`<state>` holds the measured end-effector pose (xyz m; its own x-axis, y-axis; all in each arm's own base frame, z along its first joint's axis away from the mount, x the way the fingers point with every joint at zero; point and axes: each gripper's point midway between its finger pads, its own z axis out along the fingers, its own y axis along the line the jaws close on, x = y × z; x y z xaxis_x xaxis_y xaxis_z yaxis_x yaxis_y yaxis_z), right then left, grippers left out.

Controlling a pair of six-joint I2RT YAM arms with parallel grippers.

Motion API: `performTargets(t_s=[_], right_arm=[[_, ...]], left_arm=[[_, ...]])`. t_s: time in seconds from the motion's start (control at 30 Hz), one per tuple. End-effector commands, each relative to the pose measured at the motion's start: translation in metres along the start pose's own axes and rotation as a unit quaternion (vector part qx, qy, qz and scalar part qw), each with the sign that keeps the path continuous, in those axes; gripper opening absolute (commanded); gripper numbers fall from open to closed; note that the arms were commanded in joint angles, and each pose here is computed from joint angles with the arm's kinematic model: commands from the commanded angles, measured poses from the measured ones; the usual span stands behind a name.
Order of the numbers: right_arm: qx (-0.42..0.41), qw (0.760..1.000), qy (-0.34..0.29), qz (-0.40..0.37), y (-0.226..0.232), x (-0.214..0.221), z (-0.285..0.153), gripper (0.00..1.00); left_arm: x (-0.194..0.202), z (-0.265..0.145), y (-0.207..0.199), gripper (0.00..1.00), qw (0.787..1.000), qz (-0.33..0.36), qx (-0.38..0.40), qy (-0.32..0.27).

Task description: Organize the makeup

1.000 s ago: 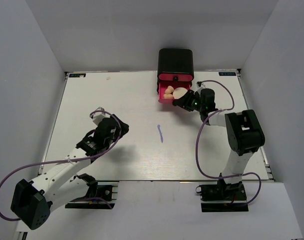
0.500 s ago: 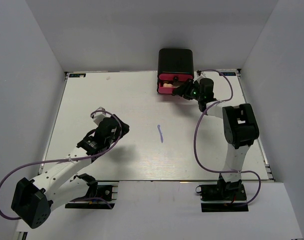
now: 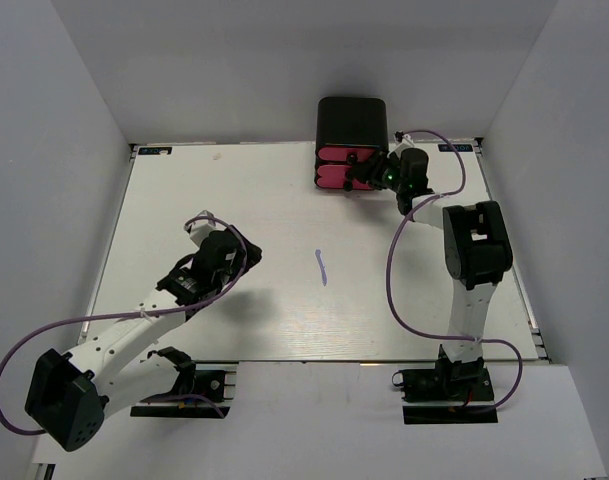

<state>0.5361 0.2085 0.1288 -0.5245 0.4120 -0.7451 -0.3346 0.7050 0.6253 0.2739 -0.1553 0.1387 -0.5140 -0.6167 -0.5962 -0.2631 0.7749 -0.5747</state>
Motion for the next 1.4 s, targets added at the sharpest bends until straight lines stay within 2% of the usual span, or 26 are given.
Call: performTargets(t_s=[0.0, 0.3, 0.37, 0.4, 0.5, 0.53, 0.7, 0.97, 1.37], right_arm=[[-0.024, 0.999, -0.036, -0.026, 0.01, -0.027, 0.001, 0.47], [-0.112, 0.992, -0.023, -0.046, 0.04, -0.026, -0.039, 0.46], [-0.105, 0.991, -0.014, -0.078, 0.034, -0.021, -0.042, 0.38], [-0.102, 0.99, -0.009, -0.096, 0.031, -0.018, -0.041, 0.25], [-0.094, 0.98, 0.01, -0.177, 0.019, -0.009, -0.039, 0.03], [-0.093, 0.976, 0.013, -0.198, 0.018, -0.009, -0.038, 0.02], [-0.085, 0.946, 0.03, -0.31, 0.002, -0.006, -0.03, 0.01], [-0.052, 0.907, 0.011, -0.418, -0.011, -0.019, -0.012, 0.02], [-0.014, 0.893, 0.011, -0.449, -0.026, -0.03, 0.013, 0.03]], left_arm=[[-0.009, -0.005, -0.017, 0.72, 1.0, 0.0, 0.019, -0.006], [-0.005, -0.004, -0.014, 0.72, 1.0, -0.001, 0.022, -0.004], [-0.004, -0.003, -0.014, 0.72, 1.0, -0.001, 0.022, -0.002], [-0.005, -0.003, -0.014, 0.72, 1.0, 0.0, 0.023, -0.002], [-0.005, -0.003, -0.014, 0.72, 1.0, 0.0, 0.022, -0.003], [-0.004, -0.002, -0.013, 0.72, 1.0, 0.001, 0.02, -0.002], [-0.002, -0.001, -0.013, 0.72, 1.0, -0.001, 0.024, 0.0], [0.0, 0.001, -0.014, 0.71, 1.0, 0.002, 0.024, 0.003], [-0.002, 0.0, -0.015, 0.72, 1.0, 0.001, 0.024, 0.002]])
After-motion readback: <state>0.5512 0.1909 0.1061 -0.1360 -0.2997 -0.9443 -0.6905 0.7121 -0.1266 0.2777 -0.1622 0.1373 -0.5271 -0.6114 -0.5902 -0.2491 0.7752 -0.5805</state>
